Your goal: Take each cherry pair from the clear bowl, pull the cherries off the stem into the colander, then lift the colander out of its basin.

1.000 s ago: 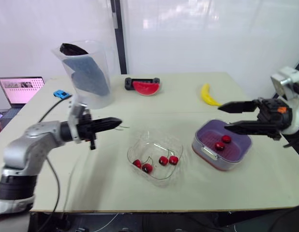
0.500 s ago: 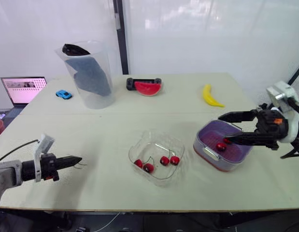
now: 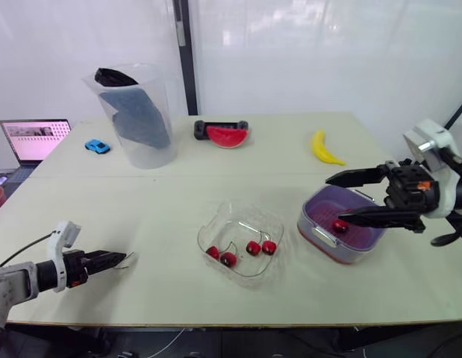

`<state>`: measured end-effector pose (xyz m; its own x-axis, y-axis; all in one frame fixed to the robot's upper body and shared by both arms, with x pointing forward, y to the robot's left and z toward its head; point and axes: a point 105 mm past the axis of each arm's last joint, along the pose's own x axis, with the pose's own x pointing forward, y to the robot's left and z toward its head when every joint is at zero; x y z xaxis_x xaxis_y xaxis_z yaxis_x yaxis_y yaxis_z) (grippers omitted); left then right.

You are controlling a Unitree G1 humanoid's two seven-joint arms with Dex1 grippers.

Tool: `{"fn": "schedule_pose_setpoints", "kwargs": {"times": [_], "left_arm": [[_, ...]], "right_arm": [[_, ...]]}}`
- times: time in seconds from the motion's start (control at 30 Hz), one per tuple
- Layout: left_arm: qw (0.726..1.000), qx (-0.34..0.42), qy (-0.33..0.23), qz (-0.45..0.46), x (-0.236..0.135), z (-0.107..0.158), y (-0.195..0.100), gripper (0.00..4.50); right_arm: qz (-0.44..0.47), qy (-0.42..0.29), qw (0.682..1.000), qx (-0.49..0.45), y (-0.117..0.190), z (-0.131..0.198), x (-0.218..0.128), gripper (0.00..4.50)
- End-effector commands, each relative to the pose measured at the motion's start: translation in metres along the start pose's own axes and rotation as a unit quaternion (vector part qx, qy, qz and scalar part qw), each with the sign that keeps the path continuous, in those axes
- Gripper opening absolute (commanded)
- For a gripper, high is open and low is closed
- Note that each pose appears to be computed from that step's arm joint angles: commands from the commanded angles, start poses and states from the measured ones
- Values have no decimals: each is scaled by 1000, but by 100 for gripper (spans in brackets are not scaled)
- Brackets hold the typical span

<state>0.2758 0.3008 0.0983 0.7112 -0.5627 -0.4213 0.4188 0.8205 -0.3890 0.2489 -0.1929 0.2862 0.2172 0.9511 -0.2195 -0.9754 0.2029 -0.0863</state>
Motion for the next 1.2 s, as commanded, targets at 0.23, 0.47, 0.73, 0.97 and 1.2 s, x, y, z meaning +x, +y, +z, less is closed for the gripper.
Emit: {"fn": "schedule_pose_setpoints", "kwargs": {"times": [0.23, 0.47, 0.73, 0.97, 1.2], "left_arm": [[996, 45, -62, 45, -28, 34, 11, 448], [980, 137, -135, -48, -36, 86, -34, 448], [931, 268, -145, -203, -20, 129, -125, 448], [884, 354, -102, -288, 8, 126, -176, 448], [856, 380, -103, -335, 22, 126, -199, 448]], "right_arm": [[12, -9, 1000, -21, 2, 17, 8, 450], [12, -9, 1000, -23, 2, 23, 11, 450], [6, -10, 1000, -25, 8, 28, 11, 450], [-28, 1, 1000, -12, 10, 19, 9, 450], [-83, 47, 994, -47, 11, 11, 17, 450]]}}
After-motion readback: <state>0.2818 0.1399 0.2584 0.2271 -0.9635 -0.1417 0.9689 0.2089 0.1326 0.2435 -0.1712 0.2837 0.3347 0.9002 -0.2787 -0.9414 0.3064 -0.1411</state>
